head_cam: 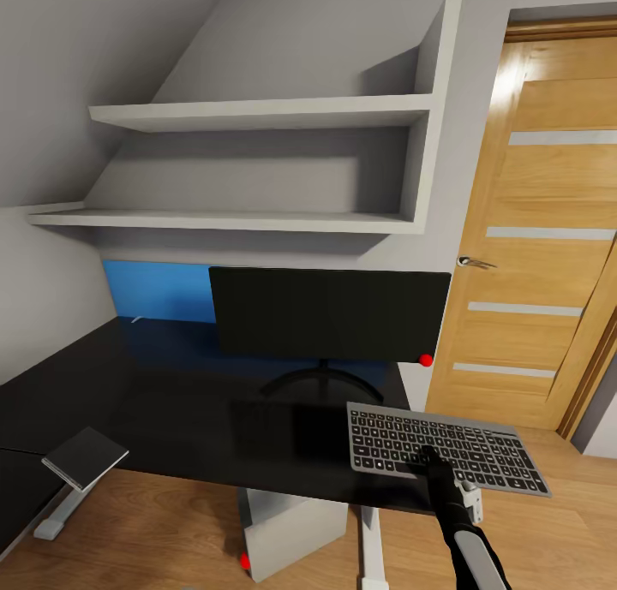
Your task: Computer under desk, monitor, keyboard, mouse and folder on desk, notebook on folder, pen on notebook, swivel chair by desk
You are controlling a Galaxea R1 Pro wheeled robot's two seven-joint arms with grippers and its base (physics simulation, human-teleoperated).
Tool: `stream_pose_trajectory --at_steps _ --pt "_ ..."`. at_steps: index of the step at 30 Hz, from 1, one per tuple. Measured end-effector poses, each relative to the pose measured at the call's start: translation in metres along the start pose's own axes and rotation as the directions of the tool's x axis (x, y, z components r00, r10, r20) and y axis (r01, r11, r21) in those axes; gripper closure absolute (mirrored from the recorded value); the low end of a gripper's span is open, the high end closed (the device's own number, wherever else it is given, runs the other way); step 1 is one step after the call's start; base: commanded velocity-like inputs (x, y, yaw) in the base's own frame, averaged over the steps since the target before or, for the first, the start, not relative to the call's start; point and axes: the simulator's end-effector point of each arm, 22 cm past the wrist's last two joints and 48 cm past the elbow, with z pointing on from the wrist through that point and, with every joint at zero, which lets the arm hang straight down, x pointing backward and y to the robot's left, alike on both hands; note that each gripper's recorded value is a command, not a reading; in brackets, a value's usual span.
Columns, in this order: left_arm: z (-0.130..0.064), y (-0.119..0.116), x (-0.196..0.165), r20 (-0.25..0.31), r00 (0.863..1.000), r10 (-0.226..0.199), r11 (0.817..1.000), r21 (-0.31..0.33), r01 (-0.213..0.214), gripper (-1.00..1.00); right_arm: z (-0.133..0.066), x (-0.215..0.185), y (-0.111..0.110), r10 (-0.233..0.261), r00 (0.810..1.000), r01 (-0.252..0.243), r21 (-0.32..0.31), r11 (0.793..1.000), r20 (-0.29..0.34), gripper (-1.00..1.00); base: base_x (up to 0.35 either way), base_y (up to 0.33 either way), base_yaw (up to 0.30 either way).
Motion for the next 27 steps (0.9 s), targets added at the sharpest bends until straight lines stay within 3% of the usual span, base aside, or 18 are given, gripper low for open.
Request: stream_pose_trajectory --at_steps 5,7,8,13,27 --pt "-0.029 0.037 0.05 -0.048 0.999 0.008 0.993 -0.117 -0.014 -1.0 0.0 0.001 0.0 0.001 1.0 -0.001 0.0 1.0 -0.001 1.0 0.0 0.0 0.0" --pt "-0.042 0.049 0.057 -0.014 1.0 0.019 0.989 -0.144 -0.021 -1.0 0.0 0.001 0.0 0.002 1.0 -0.002 0.0 1.0 -0.001 1.0 0.0 0.0 0.0" --pt "-0.053 0.061 0.054 0.049 0.999 0.003 0.983 -0.183 0.006 -1.0 0.0 0.001 0.0 0.002 1.0 -0.002 0.0 1.0 -0.002 1.0 0.0 0.0 0.0" --pt "-0.062 0.077 0.052 0.105 0.993 -0.058 0.966 -0.245 0.082 -1.0 0.0 0.003 0.0 0.004 1.0 -0.004 -0.001 1.0 -0.004 1.0 0.0 0.0 0.0" --pt "-0.062 0.075 0.054 0.101 0.993 -0.062 0.966 -0.244 0.085 -1.0 -0.001 0.006 -0.001 0.004 1.0 -0.004 0.004 1.0 -0.009 1.0 0.062 0.069 0.0"
